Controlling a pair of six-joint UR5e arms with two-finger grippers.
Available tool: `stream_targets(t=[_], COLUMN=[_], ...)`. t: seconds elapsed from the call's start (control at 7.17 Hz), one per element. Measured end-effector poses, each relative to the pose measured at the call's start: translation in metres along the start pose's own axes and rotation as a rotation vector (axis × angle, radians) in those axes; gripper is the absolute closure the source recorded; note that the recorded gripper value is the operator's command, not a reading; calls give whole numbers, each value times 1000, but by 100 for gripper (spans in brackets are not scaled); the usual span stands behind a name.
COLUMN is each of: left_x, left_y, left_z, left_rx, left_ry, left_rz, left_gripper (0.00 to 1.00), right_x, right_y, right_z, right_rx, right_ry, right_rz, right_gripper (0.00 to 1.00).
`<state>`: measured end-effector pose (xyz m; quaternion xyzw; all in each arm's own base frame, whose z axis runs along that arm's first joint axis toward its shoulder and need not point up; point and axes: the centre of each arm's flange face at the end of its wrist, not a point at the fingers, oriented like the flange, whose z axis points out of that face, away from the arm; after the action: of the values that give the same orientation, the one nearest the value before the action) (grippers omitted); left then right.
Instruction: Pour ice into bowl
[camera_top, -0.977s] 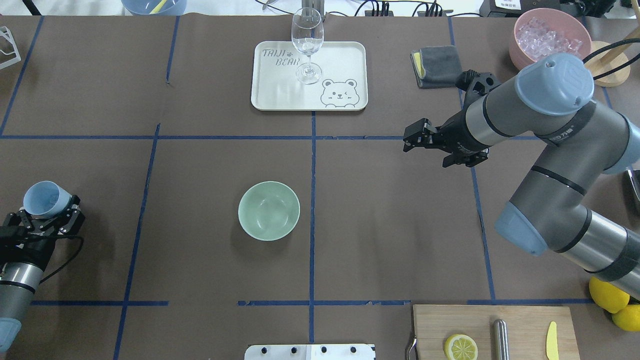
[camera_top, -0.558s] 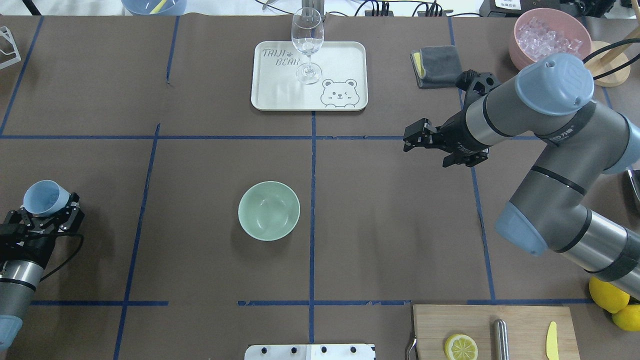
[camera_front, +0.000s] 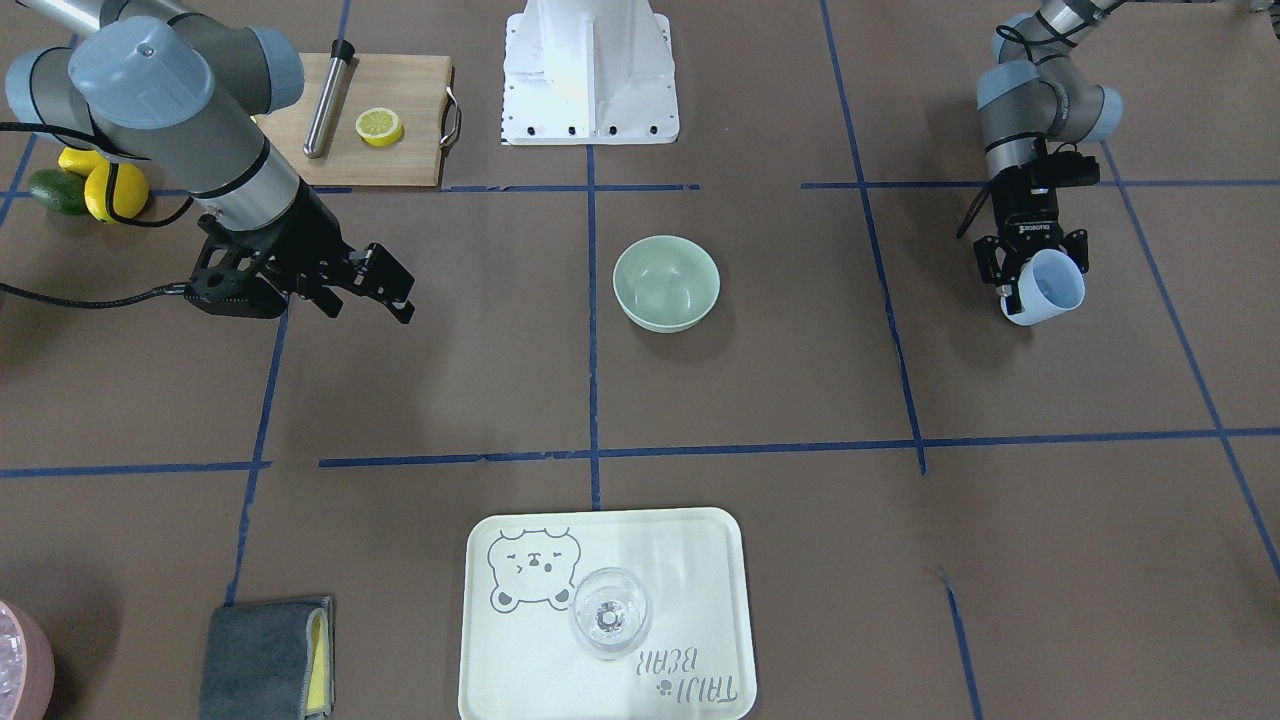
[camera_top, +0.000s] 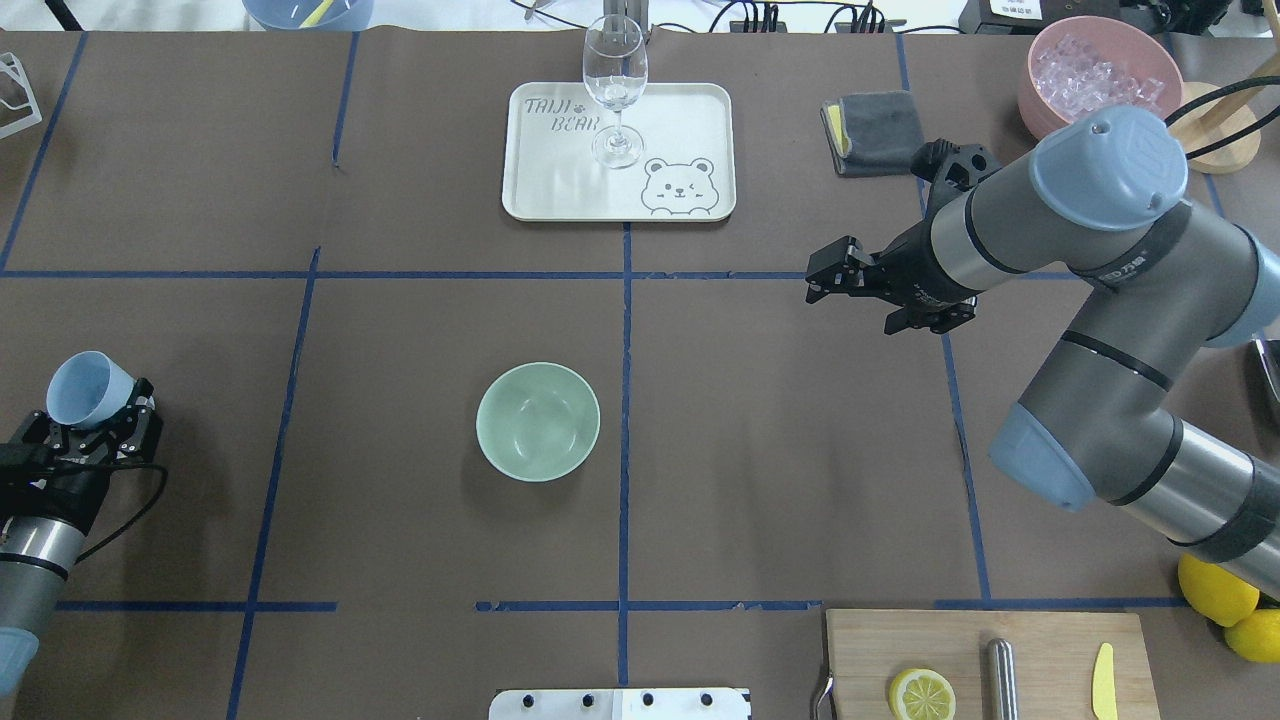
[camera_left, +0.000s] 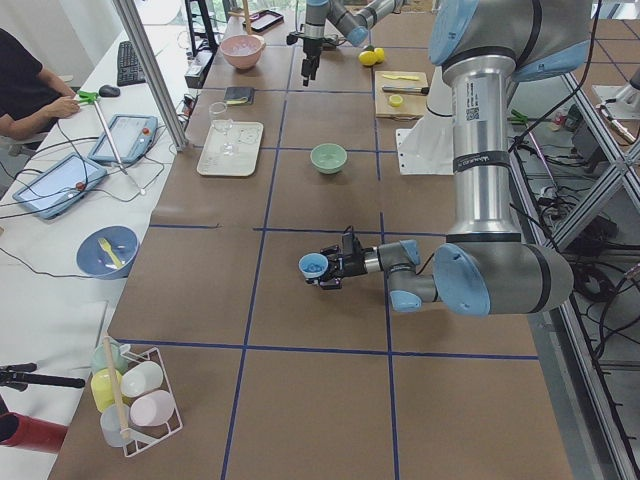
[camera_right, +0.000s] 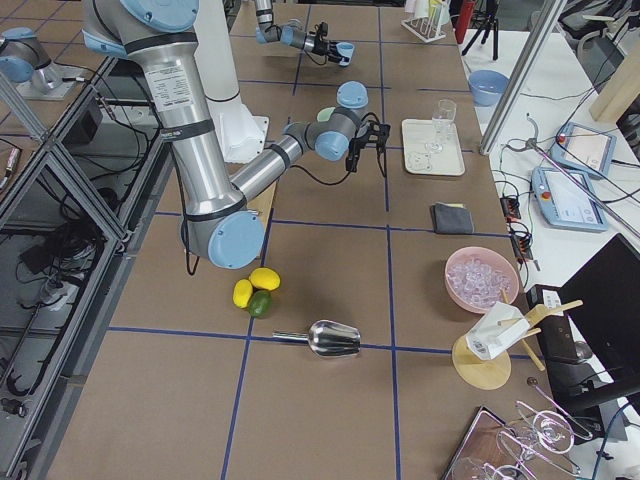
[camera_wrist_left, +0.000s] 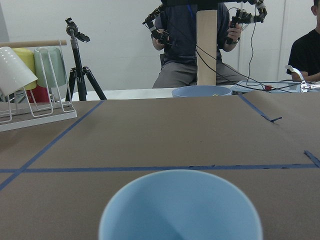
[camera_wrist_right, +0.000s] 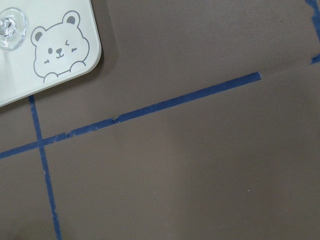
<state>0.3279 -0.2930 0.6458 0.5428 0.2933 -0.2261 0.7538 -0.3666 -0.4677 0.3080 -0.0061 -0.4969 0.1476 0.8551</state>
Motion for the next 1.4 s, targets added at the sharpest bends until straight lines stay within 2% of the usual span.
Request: stream_targets(t=[0.14,0.28,0.56,0.98,1.26,1.4], left_x=[17,50,106,175,205,220], left_y=[-15,-32,-51,-78,-98,-106], left_z=[3,8,16,14,2,-3], left_rx=[-3,21,59,98,94,94], left_ry=[61,140,248,352,439,459], left_rz=[18,51,122,197,198,194], left_gripper=[100,100,100,100,100,100], right_x=[-1,-1,-1,-2,-2,-2], right_y=[0,0,0,1,0,-1], right_z=[0,-1,-1,-3,-3,-4], right_rx=[0,0,1,1,3,5], right_ry=[-1,-2,-3,-5,-6,-6], right_rz=[0,0,0,-1,-1,0], right_gripper=[0,0,0,0,0,0])
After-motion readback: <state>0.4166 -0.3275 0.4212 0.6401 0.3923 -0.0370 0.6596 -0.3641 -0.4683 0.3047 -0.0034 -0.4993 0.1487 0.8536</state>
